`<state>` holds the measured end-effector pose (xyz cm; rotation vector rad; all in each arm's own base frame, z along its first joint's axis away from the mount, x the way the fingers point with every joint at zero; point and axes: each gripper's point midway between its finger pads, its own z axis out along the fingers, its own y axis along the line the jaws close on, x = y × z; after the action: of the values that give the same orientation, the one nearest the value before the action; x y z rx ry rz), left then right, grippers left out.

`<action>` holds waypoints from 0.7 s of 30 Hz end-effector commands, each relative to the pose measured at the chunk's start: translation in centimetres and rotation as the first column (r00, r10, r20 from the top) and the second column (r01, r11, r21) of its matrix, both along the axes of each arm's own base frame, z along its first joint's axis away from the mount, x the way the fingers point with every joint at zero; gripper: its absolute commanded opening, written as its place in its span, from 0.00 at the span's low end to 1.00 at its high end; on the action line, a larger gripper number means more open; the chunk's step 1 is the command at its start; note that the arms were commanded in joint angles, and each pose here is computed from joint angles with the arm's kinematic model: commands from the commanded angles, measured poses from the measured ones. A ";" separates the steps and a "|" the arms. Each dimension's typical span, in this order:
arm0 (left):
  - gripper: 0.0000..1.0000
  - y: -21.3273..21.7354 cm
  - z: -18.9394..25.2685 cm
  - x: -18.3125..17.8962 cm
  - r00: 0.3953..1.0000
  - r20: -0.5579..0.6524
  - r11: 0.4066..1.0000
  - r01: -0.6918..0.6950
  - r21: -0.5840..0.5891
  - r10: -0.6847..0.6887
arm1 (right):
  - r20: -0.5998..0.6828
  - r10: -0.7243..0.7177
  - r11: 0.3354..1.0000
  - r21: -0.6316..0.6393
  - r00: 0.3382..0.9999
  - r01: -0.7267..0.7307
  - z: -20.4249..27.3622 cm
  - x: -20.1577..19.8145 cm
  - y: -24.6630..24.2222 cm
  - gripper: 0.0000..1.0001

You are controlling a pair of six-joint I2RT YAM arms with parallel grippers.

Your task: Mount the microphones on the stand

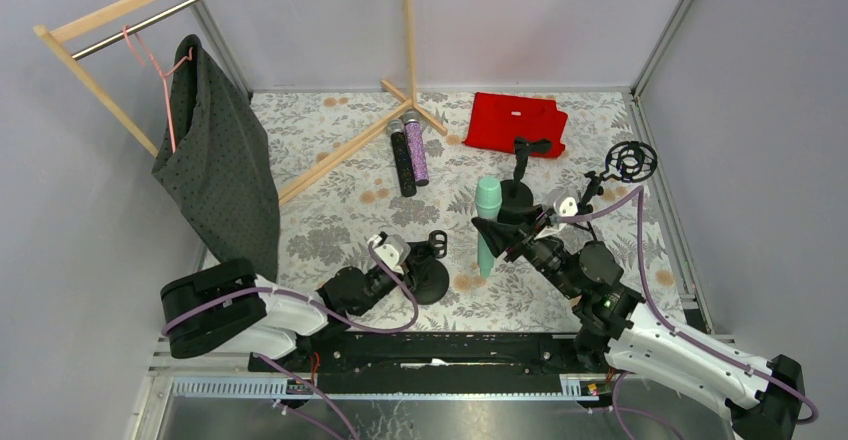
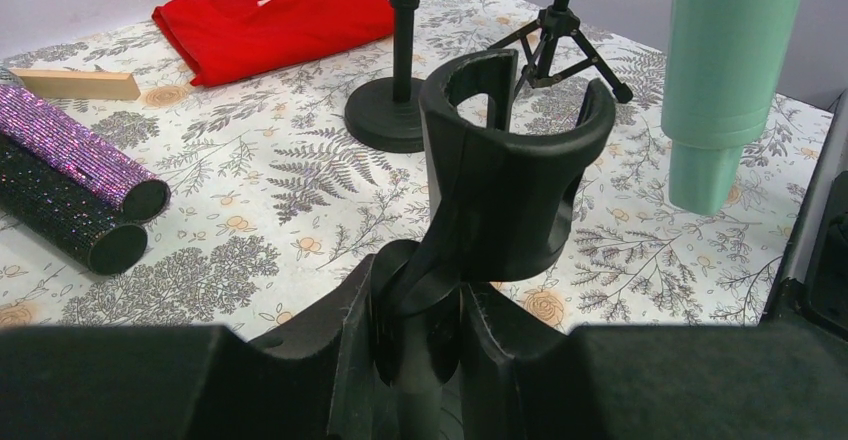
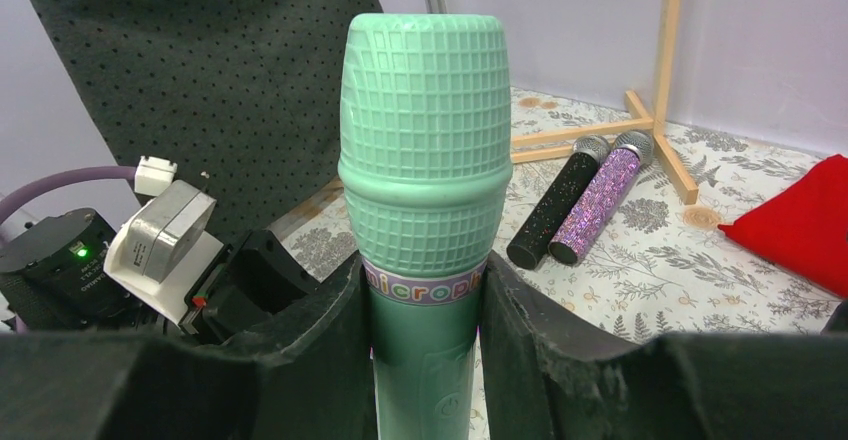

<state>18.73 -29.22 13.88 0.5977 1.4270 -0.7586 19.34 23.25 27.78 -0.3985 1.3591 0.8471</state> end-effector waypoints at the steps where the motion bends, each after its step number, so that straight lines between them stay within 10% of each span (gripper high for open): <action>1: 0.07 -1.1 1.2 -0.1 0.999 0.014 0.999 0.031 -0.041 -0.031 | 0.112 0.011 0.996 0.089 0.994 -0.021 4.7 -0.6 -0.3 0.00; 14: 0.00 -0.8 0.6 -1.0 0.998 0.004 0.997 0.066 -0.050 -0.066 | 0.490 0.138 0.983 0.035 0.860 -0.178 9.9 -4.0 1.3 0.00; 21: 0.00 -0.2 -0.2 -1.2 0.998 -0.012 0.997 0.062 -0.038 -0.062 | 0.455 0.104 0.986 0.071 0.884 -0.152 13.0 -2.8 1.7 0.00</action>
<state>18.43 -29.34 13.85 0.5990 1.4106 -0.7839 16.98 26.05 34.41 -0.6451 0.9979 0.8667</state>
